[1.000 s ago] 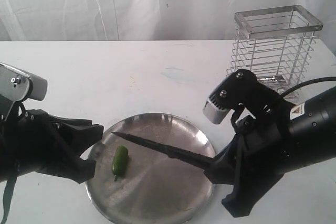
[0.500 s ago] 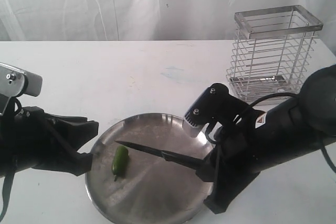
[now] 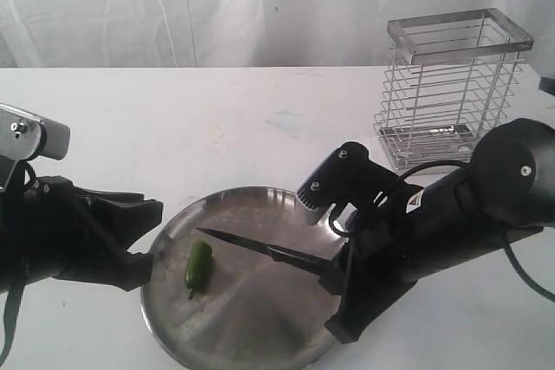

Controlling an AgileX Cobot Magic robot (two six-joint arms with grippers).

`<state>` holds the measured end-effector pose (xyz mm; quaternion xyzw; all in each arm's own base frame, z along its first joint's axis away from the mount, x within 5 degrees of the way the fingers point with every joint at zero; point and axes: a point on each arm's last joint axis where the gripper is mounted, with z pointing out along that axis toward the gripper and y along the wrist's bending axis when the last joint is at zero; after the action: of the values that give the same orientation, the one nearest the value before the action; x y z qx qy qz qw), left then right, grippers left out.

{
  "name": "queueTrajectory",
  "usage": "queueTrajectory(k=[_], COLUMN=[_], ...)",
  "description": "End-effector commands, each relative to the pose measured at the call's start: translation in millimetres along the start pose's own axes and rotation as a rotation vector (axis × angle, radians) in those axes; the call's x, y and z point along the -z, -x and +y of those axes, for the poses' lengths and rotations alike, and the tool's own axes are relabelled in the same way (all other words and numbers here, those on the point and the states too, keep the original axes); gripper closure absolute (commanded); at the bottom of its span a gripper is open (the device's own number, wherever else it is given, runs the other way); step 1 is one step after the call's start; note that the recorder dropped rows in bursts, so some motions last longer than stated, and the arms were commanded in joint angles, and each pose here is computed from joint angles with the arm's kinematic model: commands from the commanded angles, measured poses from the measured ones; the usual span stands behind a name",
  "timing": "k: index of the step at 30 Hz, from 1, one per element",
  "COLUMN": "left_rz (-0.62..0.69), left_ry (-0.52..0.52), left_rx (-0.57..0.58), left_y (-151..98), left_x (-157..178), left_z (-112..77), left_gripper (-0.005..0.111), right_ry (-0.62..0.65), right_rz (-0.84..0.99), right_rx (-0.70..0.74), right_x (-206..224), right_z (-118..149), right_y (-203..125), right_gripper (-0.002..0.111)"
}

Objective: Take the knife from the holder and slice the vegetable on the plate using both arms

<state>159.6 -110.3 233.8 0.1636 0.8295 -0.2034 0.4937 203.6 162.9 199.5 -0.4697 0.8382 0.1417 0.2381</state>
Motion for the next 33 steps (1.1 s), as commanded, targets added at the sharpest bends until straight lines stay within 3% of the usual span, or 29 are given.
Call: queueTrajectory(k=[1,21,33], left_rz=[-0.008,0.009,0.045], left_ry=[0.000,-0.001,0.050], left_rx=[0.011,0.020,0.069], left_y=[2,0,-14], left_x=[2,1,-42], left_z=[0.0,0.0,5.2], left_gripper=[0.076,0.076,0.076], right_ry=[0.019,0.035,0.025], right_rz=[-0.030,-0.004,-0.012], right_rx=[0.001,-0.010,-0.011], right_x=[1,-13,-13], right_z=[2,0,-1], right_y=[4,2,3], right_gripper=[0.108,0.108,0.108])
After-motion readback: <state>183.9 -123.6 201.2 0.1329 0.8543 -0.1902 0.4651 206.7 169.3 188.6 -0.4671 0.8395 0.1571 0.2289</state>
